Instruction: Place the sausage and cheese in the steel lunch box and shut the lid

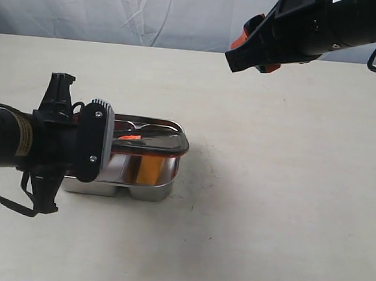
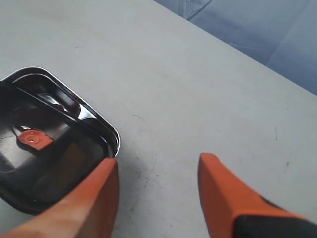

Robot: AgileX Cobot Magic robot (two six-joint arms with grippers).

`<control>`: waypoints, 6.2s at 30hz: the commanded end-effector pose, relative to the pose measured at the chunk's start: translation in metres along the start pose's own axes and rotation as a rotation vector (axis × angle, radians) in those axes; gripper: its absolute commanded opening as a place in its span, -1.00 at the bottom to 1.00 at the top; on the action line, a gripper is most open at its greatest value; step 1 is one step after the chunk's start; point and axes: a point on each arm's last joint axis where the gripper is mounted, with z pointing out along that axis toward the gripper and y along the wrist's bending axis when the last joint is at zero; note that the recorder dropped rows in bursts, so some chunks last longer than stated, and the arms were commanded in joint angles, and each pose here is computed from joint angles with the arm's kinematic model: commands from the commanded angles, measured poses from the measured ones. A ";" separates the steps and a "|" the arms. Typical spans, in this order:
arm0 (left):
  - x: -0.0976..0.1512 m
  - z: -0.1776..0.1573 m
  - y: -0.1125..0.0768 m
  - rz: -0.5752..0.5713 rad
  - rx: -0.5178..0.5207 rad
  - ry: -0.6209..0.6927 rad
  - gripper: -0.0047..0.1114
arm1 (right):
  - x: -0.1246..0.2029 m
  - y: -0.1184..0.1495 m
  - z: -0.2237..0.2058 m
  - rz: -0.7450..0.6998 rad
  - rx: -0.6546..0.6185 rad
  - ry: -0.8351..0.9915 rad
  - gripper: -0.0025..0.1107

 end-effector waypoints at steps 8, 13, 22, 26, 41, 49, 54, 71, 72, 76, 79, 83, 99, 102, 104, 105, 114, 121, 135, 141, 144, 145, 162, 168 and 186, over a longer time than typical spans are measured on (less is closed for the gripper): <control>0.003 0.001 -0.013 -0.144 0.093 0.046 -0.21 | -0.001 -0.001 -0.003 0.008 0.001 -0.004 -0.10; 0.004 0.001 -0.014 -0.155 0.099 0.049 -0.21 | 0.000 0.000 -0.003 0.009 -0.001 0.005 -0.10; 0.004 0.003 -0.017 -0.221 0.134 0.061 -0.21 | 0.014 0.012 -0.001 0.167 -0.116 0.126 -0.10; 0.004 0.003 -0.019 -0.248 0.150 0.069 -0.19 | 0.025 0.015 0.005 0.208 -0.135 0.150 -0.10; 0.004 0.002 -0.020 -0.277 0.159 0.068 -0.06 | 0.105 0.037 0.051 0.853 -0.205 0.205 -0.10; 0.005 0.002 -0.023 -0.322 0.194 0.088 -0.06 | 0.116 0.039 0.052 0.935 -0.199 0.221 -0.10; 0.005 0.002 -0.024 -0.342 0.206 0.092 -0.06 | 0.116 0.040 0.052 0.941 -0.202 0.222 -0.10; 0.007 0.011 -0.029 -0.306 0.237 0.128 -0.06 | 0.117 0.041 0.052 0.914 -0.220 0.237 -0.10; 0.008 0.011 -0.028 -0.289 0.233 0.130 -0.06 | 0.117 0.041 0.052 0.914 -0.220 0.237 -0.10; 0.009 0.013 -0.028 -0.257 0.228 0.134 -0.06 | 0.117 0.042 0.051 0.913 -0.227 0.246 -0.10; 0.009 0.015 -0.029 -0.257 0.235 0.141 -0.06 | 0.118 0.043 0.051 0.913 -0.230 0.250 -0.10; 0.009 0.015 -0.029 -0.257 0.234 0.140 -0.06 | 0.118 0.043 0.051 0.913 -0.230 0.250 -0.10; 0.014 0.017 -0.021 -0.275 0.159 0.149 0.05 | 0.118 0.043 0.051 0.901 -0.234 0.250 -0.10; 0.018 0.017 -0.017 -0.296 0.138 0.151 0.05 | 0.118 0.043 0.051 0.901 -0.234 0.250 -0.10; 0.019 0.018 -0.016 -0.306 0.131 0.145 0.05 | 0.118 0.043 0.051 0.901 -0.234 0.250 -0.10; 0.018 0.018 -0.016 -0.310 0.127 0.139 0.05 | 0.117 0.043 0.051 0.900 -0.233 0.248 -0.10; 0.014 0.019 -0.013 -0.351 0.105 0.093 0.05 | 0.117 0.043 0.051 0.913 -0.235 0.244 -0.10; 0.017 0.018 -0.017 -0.398 0.142 0.132 0.05 | 0.117 0.043 0.051 0.913 -0.235 0.244 -0.10; 0.021 0.015 -0.022 -0.424 0.199 0.202 0.05 | 0.117 0.043 0.051 0.890 -0.240 0.243 -0.10; 0.017 0.003 -0.011 -0.444 0.160 0.174 0.05 | 0.117 0.043 0.051 0.887 -0.237 0.240 -0.10; 0.017 -0.003 -0.010 -0.446 0.153 0.174 0.05 | 0.117 0.043 0.051 0.887 -0.236 0.239 -0.10; 0.017 -0.005 -0.010 -0.447 0.148 0.171 0.05 | 0.117 0.043 0.051 0.887 -0.236 0.239 -0.10; 0.018 -0.045 0.004 -0.484 0.054 0.170 -0.93 | 0.119 0.093 0.058 0.755 -0.317 0.295 -0.96; 0.024 -0.068 0.015 -0.866 -0.023 0.272 -0.91 | 0.131 0.123 0.079 0.704 -0.319 0.372 -0.96; 0.063 -0.075 0.015 -1.166 -0.032 0.503 -0.91 | 0.113 0.136 0.120 0.653 -0.304 0.364 -0.96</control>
